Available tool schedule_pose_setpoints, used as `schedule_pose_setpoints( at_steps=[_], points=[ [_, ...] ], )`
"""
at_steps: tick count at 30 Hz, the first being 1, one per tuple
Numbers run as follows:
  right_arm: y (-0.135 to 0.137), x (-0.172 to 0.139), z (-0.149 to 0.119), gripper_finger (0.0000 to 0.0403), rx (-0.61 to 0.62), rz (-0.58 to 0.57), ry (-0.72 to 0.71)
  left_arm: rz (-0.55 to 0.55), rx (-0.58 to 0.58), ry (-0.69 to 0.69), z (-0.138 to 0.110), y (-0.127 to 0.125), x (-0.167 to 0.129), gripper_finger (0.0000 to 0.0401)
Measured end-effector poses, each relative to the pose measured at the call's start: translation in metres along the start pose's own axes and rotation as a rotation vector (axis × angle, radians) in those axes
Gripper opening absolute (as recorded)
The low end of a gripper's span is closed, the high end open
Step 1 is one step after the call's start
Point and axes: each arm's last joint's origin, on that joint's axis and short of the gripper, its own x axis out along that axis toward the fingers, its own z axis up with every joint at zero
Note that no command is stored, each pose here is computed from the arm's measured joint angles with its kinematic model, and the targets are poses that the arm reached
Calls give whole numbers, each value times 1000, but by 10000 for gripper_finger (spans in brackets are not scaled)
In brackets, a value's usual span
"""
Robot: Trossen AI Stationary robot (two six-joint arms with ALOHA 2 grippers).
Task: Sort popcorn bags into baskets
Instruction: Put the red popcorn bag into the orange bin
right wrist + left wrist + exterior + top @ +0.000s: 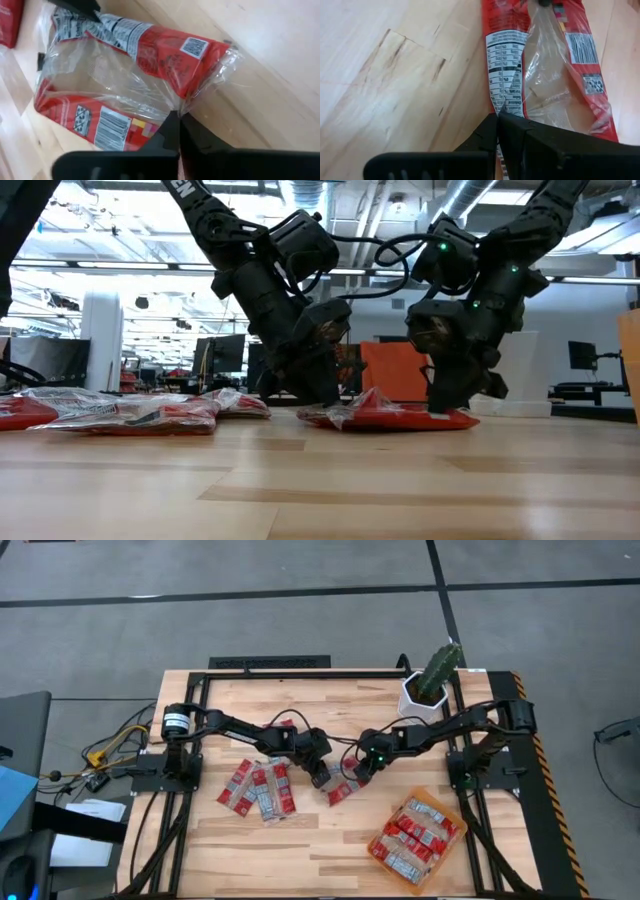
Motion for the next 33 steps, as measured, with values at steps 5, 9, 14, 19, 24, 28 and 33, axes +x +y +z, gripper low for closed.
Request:
schedule_pose_setpoints(
  at_steps=[5,9,14,19,24,28,33],
  points=[
    [0,-1,0,16,32,2,0,-15,-21,9,1,0,-3,0],
    [5,-8,-2,7,50,15,-12,-73,-33,26,7,-1,-15,0],
    [12,-26,-1,5,108,38,-60,-86,-34,-6,19,-5,-44,0],
    [21,-54,-5,4,162,51,-126,-112,-19,-75,30,-14,-78,0],
    [31,-82,-11,4,212,105,-210,-99,22,-162,38,-22,-110,0],
    [37,-102,-22,4,259,131,-248,-60,36,-203,39,-24,-128,0],
    [45,-125,-37,4,285,186,-279,-37,46,-196,37,-24,-136,0]
  ],
)
